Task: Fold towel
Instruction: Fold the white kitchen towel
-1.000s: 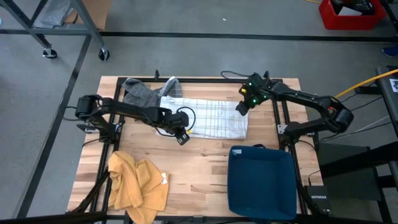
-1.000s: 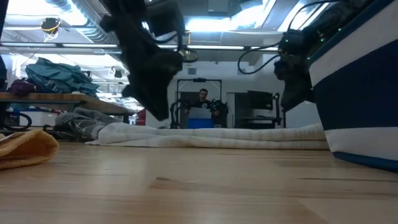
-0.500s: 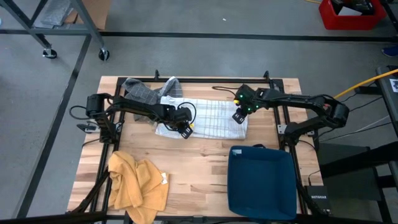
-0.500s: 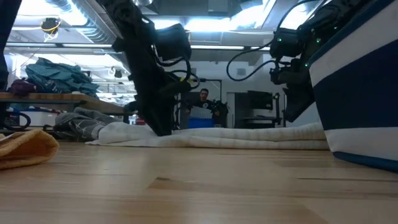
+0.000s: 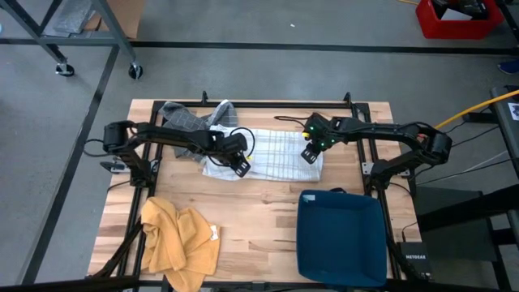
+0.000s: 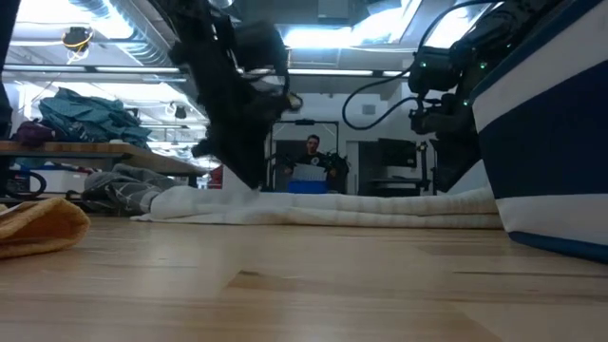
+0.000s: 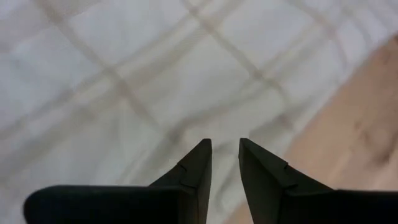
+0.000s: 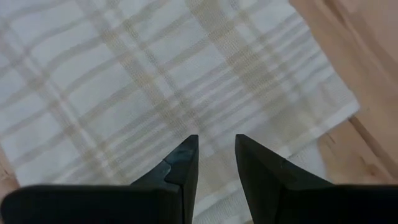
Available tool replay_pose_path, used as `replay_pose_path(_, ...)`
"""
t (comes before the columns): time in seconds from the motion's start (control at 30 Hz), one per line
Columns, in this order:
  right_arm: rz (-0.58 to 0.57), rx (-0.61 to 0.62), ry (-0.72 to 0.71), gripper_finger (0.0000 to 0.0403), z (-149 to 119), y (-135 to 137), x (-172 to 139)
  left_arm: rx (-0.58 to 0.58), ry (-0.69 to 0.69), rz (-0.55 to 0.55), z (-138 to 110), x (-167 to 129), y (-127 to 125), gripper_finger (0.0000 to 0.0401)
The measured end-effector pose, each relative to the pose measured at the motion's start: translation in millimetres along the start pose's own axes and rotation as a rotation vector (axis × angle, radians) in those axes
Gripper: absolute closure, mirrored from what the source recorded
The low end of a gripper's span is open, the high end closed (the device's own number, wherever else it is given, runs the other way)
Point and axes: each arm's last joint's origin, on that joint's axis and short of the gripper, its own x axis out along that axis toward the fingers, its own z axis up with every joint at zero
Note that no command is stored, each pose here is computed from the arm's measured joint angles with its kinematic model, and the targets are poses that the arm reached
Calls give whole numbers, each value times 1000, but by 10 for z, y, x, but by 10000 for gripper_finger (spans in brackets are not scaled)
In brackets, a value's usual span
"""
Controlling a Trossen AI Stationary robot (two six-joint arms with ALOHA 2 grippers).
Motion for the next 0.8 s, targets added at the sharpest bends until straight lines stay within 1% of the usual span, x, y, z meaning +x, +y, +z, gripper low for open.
replay_pose_path(0.07,15,-2,4,292,-2,4,0,19,10,20,-27,-87,12,329)
replay_pose_path(0.17,18,-1,8,292,-5,4,0,31,48,102,-88,-173,79,329)
replay_pose_path(0.33,-19,24,2,292,-5,-6,0,51,198,231,-248,-240,197,329)
replay_pose_path(0.43,-20,48,4,292,-7,-7,0,60,253,290,-331,-257,227,329)
replay_pose_path(0.6,-40,76,40,292,-44,-18,-1,75,251,299,-357,-259,205,329)
replay_pose_path(0.7,-80,115,70,292,-80,-34,-4,87,244,290,-359,-254,187,329)
replay_pose_path(0.8,-89,149,93,292,-104,-39,-7,95,223,273,-338,-215,165,329)
